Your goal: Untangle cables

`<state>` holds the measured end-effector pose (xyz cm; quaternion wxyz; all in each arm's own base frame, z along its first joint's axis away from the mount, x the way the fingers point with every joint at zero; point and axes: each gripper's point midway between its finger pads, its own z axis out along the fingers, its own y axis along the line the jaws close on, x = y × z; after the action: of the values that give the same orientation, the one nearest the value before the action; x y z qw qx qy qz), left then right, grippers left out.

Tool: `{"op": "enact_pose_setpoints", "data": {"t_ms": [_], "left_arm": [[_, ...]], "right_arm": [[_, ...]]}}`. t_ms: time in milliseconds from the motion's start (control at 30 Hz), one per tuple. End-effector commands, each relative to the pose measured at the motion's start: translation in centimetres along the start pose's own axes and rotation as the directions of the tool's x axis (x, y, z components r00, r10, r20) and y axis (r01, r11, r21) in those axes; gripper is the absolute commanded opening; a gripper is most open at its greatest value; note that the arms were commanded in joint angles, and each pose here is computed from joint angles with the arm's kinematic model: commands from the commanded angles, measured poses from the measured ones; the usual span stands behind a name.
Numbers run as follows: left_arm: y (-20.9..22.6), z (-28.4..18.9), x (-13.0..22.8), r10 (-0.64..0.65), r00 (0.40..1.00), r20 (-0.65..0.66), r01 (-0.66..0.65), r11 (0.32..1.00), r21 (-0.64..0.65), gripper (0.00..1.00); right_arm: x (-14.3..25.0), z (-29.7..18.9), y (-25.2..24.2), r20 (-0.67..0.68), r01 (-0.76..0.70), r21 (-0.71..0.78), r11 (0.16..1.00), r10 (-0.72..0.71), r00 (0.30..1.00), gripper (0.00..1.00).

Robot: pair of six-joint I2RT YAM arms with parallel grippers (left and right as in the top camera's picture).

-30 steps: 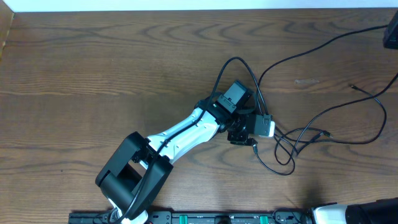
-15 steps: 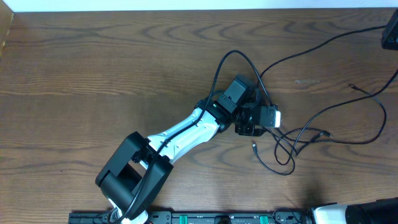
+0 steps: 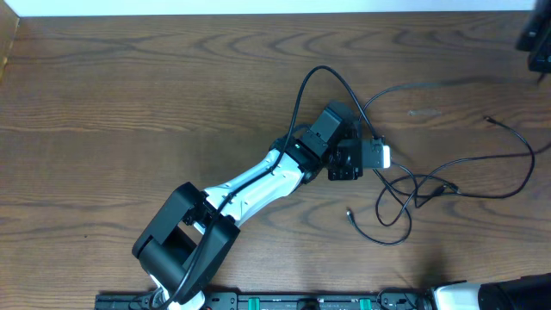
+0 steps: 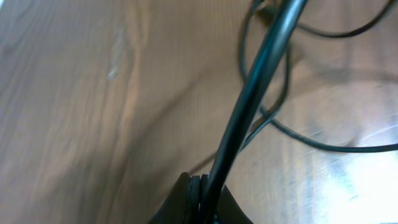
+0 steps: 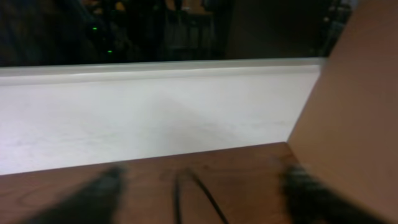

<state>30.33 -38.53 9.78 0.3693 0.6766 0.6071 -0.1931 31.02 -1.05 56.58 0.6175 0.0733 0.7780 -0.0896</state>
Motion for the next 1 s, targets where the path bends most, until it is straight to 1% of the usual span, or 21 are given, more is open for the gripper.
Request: {"op": "enact_pose_setpoints", "data": {"t_ms": [0, 133, 267, 300, 333, 467, 500, 567, 633, 667, 767, 833, 900, 967], "left_arm": [[3.1, -1.5, 1.6, -0.021, 0.996, -0.087, 0.009, 0.990, -0.142, 0.07], [5.6, -4.1, 1.5, -0.043, 0.997, -0.066, 0.028, 0.977, -0.211, 0.07], [9.2, -9.1, 1.1, -0.078, 0.997, -0.024, 0.065, 0.942, -0.328, 0.07], [10.1, -10.6, 1.1, -0.082, 0.997, -0.015, 0.071, 0.931, -0.359, 0.07], [11.7, -13.5, 1.0, -0.086, 0.996, 0.003, 0.080, 0.904, -0.421, 0.07], [14.6, -20.8, 0.2, -0.072, 0.996, 0.050, 0.087, 0.823, -0.562, 0.08], [15.1, -23.1, -0.7, -0.052, 0.996, 0.070, 0.084, 0.797, -0.599, 0.07], [15.1, -26.0, -2.7, 0.000, 0.994, 0.113, 0.071, 0.776, -0.627, 0.07], [13.7, -28.7, -6.1, 0.098, 0.977, 0.187, 0.040, 0.783, -0.621, 0.07], [12.4, -29.7, -8.1, 0.159, 0.959, 0.235, 0.015, 0.800, -0.599, 0.07], [8.5, -31.1, -12.5, 0.299, 0.881, 0.366, -0.077, 0.854, -0.514, 0.07], [6.7, -30.9, -13.9, 0.335, 0.844, 0.418, -0.120, 0.879, -0.461, 0.07], [5.8, -30.1, -14.5, 0.328, 0.831, 0.449, -0.131, 0.900, -0.416, 0.08], [5.8, -29.7, -15.1, 0.323, 0.821, 0.470, -0.123, 0.905, -0.407, 0.07]], "right_arm": [[0.2, 0.3, -2.1, -0.011, 0.000, 0.090, 0.996, 0.001, 1.000, 0.99], [1.8, 1.5, -4.1, -0.069, -0.016, 0.167, 0.986, 0.028, 0.997, 0.99], [5.0, 3.4, -6.0, -0.183, -0.012, 0.237, 0.971, 0.057, 0.982, 0.99], [5.7, 3.9, -6.1, -0.206, -0.018, 0.241, 0.970, 0.069, 0.976, 0.99], [6.8, 4.7, -6.0, -0.245, -0.017, 0.223, 0.975, 0.073, 0.967, 0.99], [9.1, 6.2, -5.2, -0.321, -0.007, 0.185, 0.983, 0.067, 0.945, 0.99], [9.7, 6.6, -5.0, -0.337, -0.002, 0.181, 0.983, 0.064, 0.939, 0.99], [10.5, 7.1, -4.6, -0.362, 0.000, 0.164, 0.986, 0.060, 0.930, 0.99], [11.2, 7.4, -4.3, -0.383, 0.002, 0.151, 0.989, 0.056, 0.922, 0.99], [11.4, 7.5, -4.1, -0.390, 0.000, 0.142, 0.990, 0.056, 0.919, 0.99], [11.8, 7.7, -3.5, -0.404, -0.009, 0.112, 0.994, 0.053, 0.913, 0.99], [11.8, 7.7, -3.4, -0.405, -0.011, 0.105, 0.994, 0.053, 0.913, 0.99], [11.8, 7.7, -3.2, -0.407, -0.015, 0.095, 0.995, 0.052, 0.912, 0.99], [11.9, 7.6, -3.2, -0.410, -0.014, 0.094, 0.995, 0.052, 0.910, 0.99]]}}
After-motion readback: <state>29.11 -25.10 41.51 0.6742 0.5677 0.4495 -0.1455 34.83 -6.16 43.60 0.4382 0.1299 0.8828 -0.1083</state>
